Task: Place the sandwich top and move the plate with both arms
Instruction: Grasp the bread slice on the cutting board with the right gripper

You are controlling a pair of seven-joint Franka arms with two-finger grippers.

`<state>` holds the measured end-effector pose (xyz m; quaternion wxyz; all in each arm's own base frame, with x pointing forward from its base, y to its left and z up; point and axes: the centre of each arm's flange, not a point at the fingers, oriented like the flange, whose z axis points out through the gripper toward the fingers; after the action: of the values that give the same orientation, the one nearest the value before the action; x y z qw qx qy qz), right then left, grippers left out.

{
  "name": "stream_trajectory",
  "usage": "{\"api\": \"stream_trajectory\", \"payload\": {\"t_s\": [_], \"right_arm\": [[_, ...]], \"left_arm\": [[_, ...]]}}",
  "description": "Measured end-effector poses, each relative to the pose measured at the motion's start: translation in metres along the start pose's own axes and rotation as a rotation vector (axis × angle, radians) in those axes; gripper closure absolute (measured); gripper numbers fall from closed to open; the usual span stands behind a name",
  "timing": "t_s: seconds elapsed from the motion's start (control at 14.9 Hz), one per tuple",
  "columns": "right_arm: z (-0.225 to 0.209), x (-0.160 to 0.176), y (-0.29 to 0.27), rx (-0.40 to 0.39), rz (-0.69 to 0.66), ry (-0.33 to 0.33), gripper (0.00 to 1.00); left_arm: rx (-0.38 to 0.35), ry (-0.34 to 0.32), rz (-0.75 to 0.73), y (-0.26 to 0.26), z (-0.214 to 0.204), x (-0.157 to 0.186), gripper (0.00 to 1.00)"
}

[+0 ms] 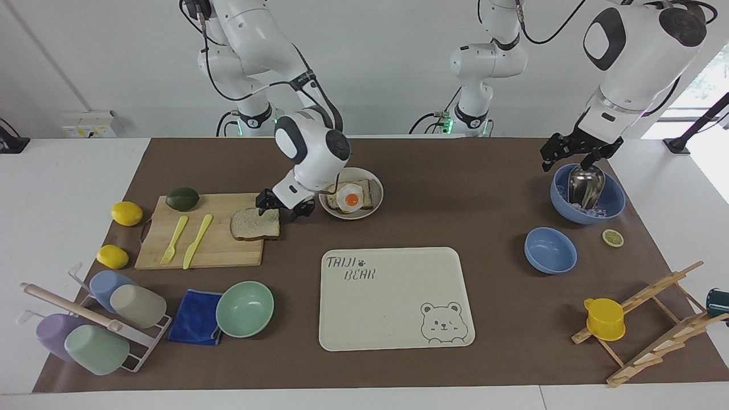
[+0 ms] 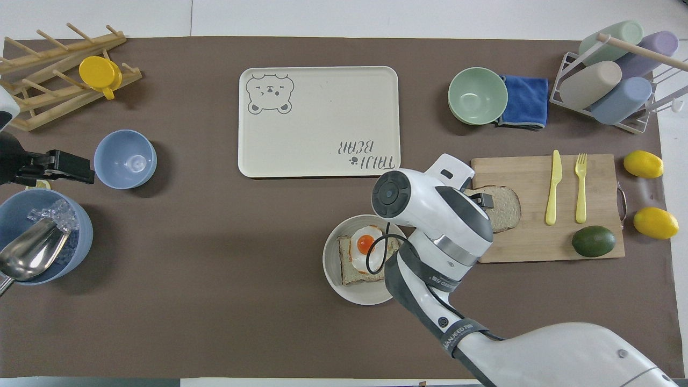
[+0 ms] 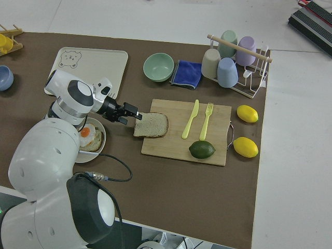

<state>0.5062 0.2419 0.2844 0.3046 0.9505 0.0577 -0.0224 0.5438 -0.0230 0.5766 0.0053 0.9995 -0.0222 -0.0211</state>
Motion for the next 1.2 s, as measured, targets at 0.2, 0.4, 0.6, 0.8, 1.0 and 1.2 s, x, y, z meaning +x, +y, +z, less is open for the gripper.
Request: {"api": "stream_trajectory", "payload": {"t_s": [0.2, 0.4, 0.6, 0.8, 1.0, 1.2], "right_arm": [[0.010, -0.001, -0.008, -0.035, -0.017, 0.014, 0.00], [0.019, -0.005, -0.004, -0.102, -0.058, 0.061, 0.00], [0.023, -0.007, 0.000, -0.121, -0.066, 0.066, 0.00], [0.026, -0.009, 0.002, -0.124, -0.068, 0.061, 0.07], [0.030, -0.012, 0.001, -0.129, -0.074, 0.055, 0.27], [0.033, -0.015, 0.001, -0.134, -0.080, 0.049, 0.58]], "left_arm": [[0.000, 0.000, 0.000, 0.000, 0.000, 0.000, 0.00], [0.000, 0.000, 0.000, 0.000, 0.000, 0.000, 0.00], [0.000, 0.000, 0.002, 0.001, 0.000, 0.000, 0.00], [0.000, 0.000, 0.005, 0.003, 0.000, 0.000, 0.00], [0.000, 0.001, 0.007, 0.004, 0.000, 0.000, 0.00], [0.000, 0.000, 0.002, 0.001, 0.000, 0.000, 0.00]]}}
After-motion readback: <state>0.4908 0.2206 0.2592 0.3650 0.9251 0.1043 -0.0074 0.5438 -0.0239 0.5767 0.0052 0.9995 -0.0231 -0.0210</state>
